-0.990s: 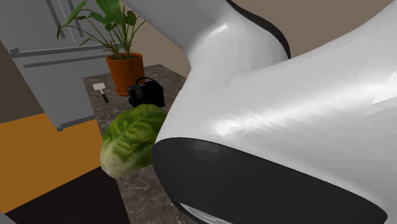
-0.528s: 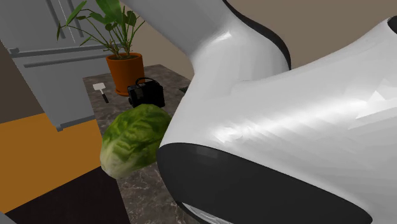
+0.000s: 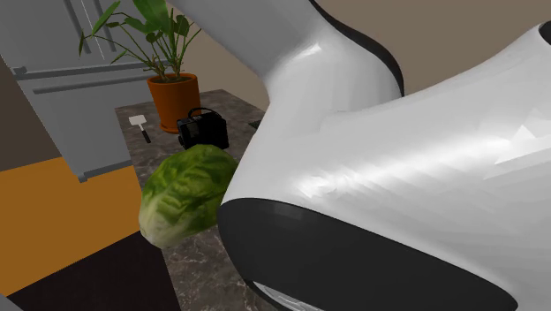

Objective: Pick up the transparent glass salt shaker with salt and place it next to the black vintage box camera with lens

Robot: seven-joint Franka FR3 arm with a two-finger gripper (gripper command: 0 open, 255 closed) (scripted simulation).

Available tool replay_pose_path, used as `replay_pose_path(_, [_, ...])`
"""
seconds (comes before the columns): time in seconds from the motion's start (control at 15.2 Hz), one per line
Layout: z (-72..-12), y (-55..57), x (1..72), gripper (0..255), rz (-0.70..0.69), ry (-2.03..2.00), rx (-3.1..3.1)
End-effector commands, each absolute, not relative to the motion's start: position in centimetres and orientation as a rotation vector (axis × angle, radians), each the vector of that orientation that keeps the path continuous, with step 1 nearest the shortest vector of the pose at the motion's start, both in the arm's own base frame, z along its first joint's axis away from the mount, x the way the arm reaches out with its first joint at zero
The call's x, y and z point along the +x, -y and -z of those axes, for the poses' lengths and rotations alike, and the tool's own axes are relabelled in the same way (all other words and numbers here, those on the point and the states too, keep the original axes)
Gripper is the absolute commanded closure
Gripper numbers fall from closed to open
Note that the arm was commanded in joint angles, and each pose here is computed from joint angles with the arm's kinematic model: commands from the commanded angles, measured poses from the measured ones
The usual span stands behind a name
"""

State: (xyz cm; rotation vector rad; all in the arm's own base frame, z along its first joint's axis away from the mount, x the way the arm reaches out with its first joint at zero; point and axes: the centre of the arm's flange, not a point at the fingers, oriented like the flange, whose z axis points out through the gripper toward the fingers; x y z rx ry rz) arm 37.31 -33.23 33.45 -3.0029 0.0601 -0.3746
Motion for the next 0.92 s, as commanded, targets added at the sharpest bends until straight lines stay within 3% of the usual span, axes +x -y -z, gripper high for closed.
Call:
replay_pose_path(0.0, [-33.4,33.2,37.3,255,0.373,-0.060,-3.003])
replay_pose_path(0.86, [-39.2,33.2,37.3,255,0.373,-0.060,-3.003])
